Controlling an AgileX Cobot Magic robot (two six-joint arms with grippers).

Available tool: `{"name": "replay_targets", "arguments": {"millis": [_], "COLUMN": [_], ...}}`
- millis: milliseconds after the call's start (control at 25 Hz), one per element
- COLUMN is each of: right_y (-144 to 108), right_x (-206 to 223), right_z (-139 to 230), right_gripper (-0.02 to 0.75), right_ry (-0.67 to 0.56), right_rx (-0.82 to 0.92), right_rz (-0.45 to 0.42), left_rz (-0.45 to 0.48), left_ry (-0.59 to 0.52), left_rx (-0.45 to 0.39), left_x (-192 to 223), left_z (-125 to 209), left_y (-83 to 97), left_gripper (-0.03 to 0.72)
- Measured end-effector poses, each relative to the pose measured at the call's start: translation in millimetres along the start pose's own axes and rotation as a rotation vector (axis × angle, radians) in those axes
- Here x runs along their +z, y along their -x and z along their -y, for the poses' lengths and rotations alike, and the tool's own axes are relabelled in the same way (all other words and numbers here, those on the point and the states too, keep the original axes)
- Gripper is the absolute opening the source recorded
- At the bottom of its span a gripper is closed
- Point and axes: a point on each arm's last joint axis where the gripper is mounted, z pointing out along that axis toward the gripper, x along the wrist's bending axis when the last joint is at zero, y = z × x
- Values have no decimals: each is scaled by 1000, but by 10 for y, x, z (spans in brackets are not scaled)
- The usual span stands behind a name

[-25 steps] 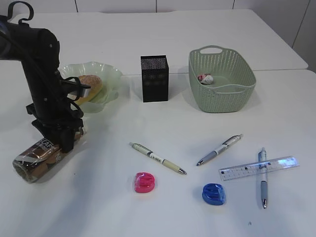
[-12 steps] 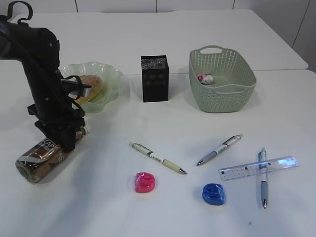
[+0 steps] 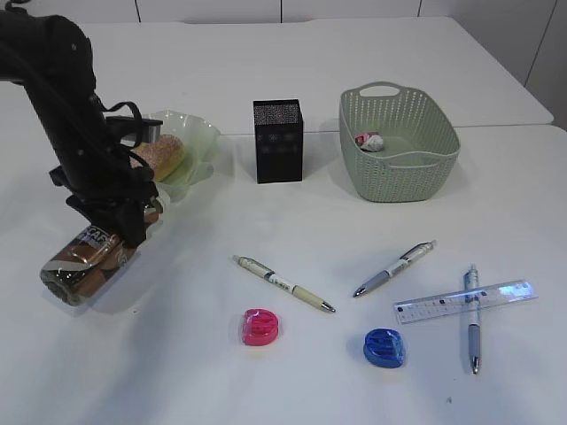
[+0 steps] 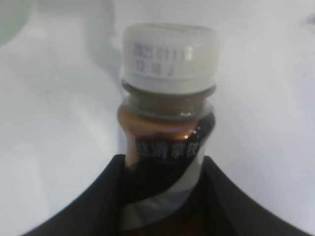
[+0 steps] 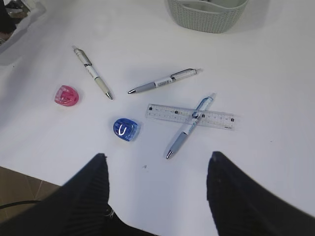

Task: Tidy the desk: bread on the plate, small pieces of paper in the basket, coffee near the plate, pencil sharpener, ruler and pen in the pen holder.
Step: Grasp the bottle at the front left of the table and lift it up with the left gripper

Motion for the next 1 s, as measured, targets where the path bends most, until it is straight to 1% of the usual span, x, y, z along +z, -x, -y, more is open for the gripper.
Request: {"name": "replay_targets", "arguments": {"millis": [280,560,680,880,1000], "right_y": [0,0,0,0,0], "right_x": [0,0,0,0,0], "right_z": [0,0,0,0,0], "right_gripper": [493,493,493,493,493], "right_ry": [0,0,0,0,0], "right_rx": [0,0,0,0,0], "right_rz": [0,0,0,0,0], "left_rz": [-14,-30,-31,-21,-24], "left_ry": [92,229,246,213,242], "left_rx": [10,22,25,19,19], "left_x": [-405,-813,-898,-945,-1060], "left_z": [67,135,166,230,277], "left_y": [80,166,187,210,239], "left_gripper": [277,277,277,276,276]}}
